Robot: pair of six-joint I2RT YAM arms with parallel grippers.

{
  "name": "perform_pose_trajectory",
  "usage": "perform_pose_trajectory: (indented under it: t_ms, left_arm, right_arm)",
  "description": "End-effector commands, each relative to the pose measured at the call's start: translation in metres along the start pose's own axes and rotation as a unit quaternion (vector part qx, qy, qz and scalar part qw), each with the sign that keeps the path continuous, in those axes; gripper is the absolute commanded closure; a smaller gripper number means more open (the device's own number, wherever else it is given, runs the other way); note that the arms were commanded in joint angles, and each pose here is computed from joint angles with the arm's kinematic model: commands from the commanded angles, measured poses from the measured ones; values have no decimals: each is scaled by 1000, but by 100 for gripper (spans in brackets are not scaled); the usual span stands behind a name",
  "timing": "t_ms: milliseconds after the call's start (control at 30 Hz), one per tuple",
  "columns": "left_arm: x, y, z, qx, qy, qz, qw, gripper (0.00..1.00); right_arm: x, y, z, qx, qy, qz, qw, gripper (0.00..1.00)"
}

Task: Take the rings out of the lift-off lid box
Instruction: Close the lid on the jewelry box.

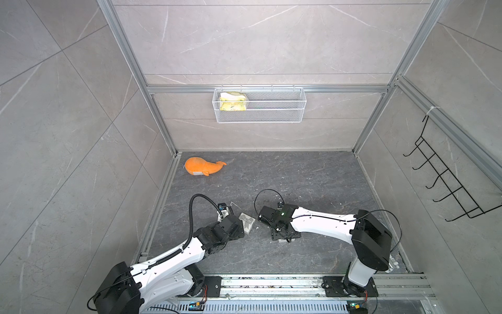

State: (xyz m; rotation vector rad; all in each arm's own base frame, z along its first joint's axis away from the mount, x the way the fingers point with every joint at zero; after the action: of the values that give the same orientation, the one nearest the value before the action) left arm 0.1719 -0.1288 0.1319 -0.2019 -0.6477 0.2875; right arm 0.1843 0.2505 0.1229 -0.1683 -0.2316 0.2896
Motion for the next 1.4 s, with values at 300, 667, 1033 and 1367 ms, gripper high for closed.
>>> perform_pose_trajectory:
  t_ms: [300, 667, 1033, 1367]
  left_arm:
    - [9, -2, 6, 5, -11, -8, 1000, 0]
    - [9, 0, 7, 11, -14, -9, 1000, 0]
    - [10, 0, 7, 15, -11, -13, 1000, 0]
    - [8, 1, 5, 19, -9, -14, 1000, 0]
  right_arm:
    - [-14, -8, -4, 32, -29, -30, 999, 26]
    - [-22, -14, -10, 40, -44, -49, 997, 26]
    - [-19, -21, 7, 45, -63, -55, 995, 26]
    - [-28, -23, 9, 63, -52, -72, 994, 25]
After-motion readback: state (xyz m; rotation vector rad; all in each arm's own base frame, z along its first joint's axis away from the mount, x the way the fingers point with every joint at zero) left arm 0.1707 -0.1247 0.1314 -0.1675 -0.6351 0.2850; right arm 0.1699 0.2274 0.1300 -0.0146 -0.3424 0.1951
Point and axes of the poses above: each gripper's point midway between its finger pads, its own z axis back along the fingers, its own y axis along the line the jaws close on, x = y × z, the point moved 7 cm from there along z, back along the fingers, and after that the axes turned 12 degrees about z, right-handed, at the moved point
